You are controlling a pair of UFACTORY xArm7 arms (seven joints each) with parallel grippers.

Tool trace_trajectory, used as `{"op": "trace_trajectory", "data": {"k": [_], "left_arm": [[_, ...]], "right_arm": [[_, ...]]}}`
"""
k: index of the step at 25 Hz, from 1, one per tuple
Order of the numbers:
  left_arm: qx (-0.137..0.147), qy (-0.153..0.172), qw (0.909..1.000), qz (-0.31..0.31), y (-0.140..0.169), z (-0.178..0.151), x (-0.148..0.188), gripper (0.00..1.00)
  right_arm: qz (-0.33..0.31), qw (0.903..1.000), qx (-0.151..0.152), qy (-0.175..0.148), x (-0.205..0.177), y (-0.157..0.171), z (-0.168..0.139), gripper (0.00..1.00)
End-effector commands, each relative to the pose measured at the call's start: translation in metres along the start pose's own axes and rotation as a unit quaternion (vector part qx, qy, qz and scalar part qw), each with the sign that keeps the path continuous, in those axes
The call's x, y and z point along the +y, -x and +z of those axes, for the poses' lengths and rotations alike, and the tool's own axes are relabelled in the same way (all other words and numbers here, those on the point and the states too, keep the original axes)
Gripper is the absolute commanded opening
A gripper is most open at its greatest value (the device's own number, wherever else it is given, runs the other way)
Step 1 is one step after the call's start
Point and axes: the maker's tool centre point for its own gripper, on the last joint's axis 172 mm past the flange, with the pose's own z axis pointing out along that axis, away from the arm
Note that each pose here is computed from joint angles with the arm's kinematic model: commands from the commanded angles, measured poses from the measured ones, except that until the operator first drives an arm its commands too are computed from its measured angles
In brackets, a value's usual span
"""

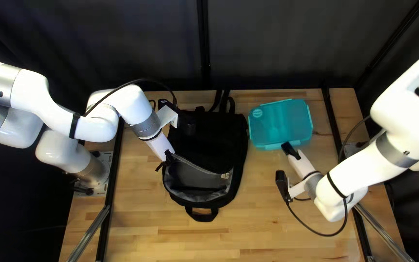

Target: Remove a lunch box from a kids backpack

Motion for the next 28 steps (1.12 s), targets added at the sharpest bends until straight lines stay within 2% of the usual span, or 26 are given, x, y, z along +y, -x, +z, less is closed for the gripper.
{"op": "trace_trajectory", "data": {"k": [1, 9, 16, 23, 24, 25, 26, 27, 28], "left_arm": [[0.000, 0.000, 1.0000, 0.001, 0.000, 0.000, 0.001, 0.00], [0.001, 0.001, 1.0000, 0.000, -0.001, 0.003, -0.001, 0.00], [0.003, 0.002, 1.0000, 0.000, -0.003, 0.002, 0.001, 0.00], [0.001, 0.001, 1.0000, 0.002, -0.001, 0.003, 0.006, 0.02], [0.002, 0.001, 1.0000, 0.002, 0.000, 0.003, 0.007, 0.19], [0.002, 0.002, 1.0000, 0.002, 0.002, 0.003, 0.009, 0.27], [0.002, 0.002, 1.0000, 0.002, 0.003, 0.003, 0.010, 0.96], [0.003, 0.002, 1.0000, 0.002, 0.006, 0.001, 0.013, 1.00], [0.004, 0.002, 1.0000, 0.003, 0.008, -0.001, 0.016, 1.00]], "right_arm": [[0.008, 0.9999, -0.004, -0.009, -0.002, -0.004, -0.007, 1.00], [0.016, 0.9997, -0.011, -0.013, -0.002, 0.005, -0.026, 1.00], [0.011, 0.9998, -0.015, -0.010, 0.046, 0.025, -0.043, 1.00], [0.009, 0.9996, -0.021, -0.018, 0.089, 0.045, -0.044, 1.00], [0.009, 0.9995, -0.022, -0.019, 0.092, 0.047, -0.043, 1.00], [0.009, 0.9994, -0.023, -0.022, 0.100, 0.050, -0.043, 1.00], [0.009, 0.9994, -0.024, -0.024, 0.103, 0.051, -0.043, 1.00], [0.008, 0.9993, -0.025, -0.025, 0.106, 0.052, -0.043, 1.00], [0.008, 0.9993, -0.025, -0.026, 0.109, 0.053, -0.044, 1.00]]}}
